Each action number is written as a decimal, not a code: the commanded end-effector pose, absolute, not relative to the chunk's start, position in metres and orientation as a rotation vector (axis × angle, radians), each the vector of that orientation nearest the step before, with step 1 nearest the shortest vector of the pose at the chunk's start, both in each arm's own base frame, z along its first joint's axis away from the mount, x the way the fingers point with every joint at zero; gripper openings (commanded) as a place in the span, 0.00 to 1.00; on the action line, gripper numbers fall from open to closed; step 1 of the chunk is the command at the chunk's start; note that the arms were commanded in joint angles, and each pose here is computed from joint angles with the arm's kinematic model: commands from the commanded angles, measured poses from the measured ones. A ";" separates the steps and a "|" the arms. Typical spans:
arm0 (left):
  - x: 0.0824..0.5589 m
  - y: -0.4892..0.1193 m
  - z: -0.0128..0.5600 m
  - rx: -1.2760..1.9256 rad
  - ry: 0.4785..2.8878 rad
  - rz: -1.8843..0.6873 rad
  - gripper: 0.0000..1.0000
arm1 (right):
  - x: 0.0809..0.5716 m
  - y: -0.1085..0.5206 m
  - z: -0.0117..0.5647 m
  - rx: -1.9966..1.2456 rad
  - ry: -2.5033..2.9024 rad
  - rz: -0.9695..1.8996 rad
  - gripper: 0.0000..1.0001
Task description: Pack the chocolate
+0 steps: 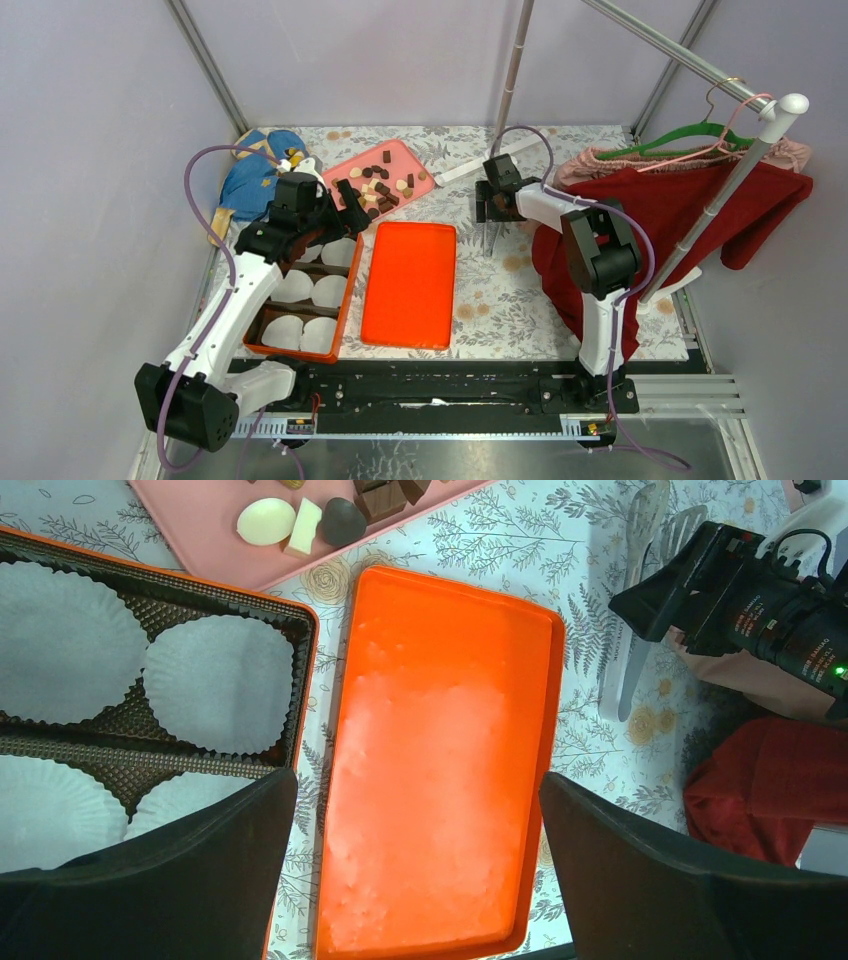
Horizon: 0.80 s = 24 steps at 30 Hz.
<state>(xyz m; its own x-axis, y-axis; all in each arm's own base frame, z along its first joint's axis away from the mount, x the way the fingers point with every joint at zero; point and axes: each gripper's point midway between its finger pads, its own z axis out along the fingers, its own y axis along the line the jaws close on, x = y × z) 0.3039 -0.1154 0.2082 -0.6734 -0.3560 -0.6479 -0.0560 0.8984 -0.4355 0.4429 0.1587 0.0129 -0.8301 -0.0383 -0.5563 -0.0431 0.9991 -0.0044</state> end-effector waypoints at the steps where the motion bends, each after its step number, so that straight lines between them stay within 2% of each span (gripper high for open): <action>1: 0.305 -0.114 0.210 -0.284 2.271 -0.493 0.98 | 0.448 0.160 0.018 -0.071 2.538 -0.069 0.72; 6: 0.305 -0.114 0.210 -0.285 2.270 -0.497 0.98 | 0.445 0.172 0.021 -0.131 2.524 -0.053 0.55; 11: 0.305 -0.114 0.208 -0.285 2.276 -0.496 0.98 | 0.422 0.193 0.021 -0.317 2.505 -0.010 0.50; 17: 0.306 -0.116 0.210 -0.279 2.275 -0.503 0.98 | 0.379 0.193 0.014 -0.472 2.501 0.065 0.50; 21: 0.308 -0.118 0.210 -0.266 2.273 -0.516 0.99 | 0.373 0.196 0.029 -0.458 2.465 0.123 0.61; 24: 0.308 -0.119 0.213 -0.252 2.262 -0.522 0.99 | 0.375 0.203 0.047 -0.417 2.424 0.186 0.90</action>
<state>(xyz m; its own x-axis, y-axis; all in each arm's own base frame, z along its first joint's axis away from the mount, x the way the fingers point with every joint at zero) 0.3037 -0.1186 0.2053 -0.6870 -0.3507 -0.6364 -0.0483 0.8959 -0.4415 0.3696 0.1913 0.0138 -0.7762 -0.2848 -0.5626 -0.3225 0.9459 -0.0338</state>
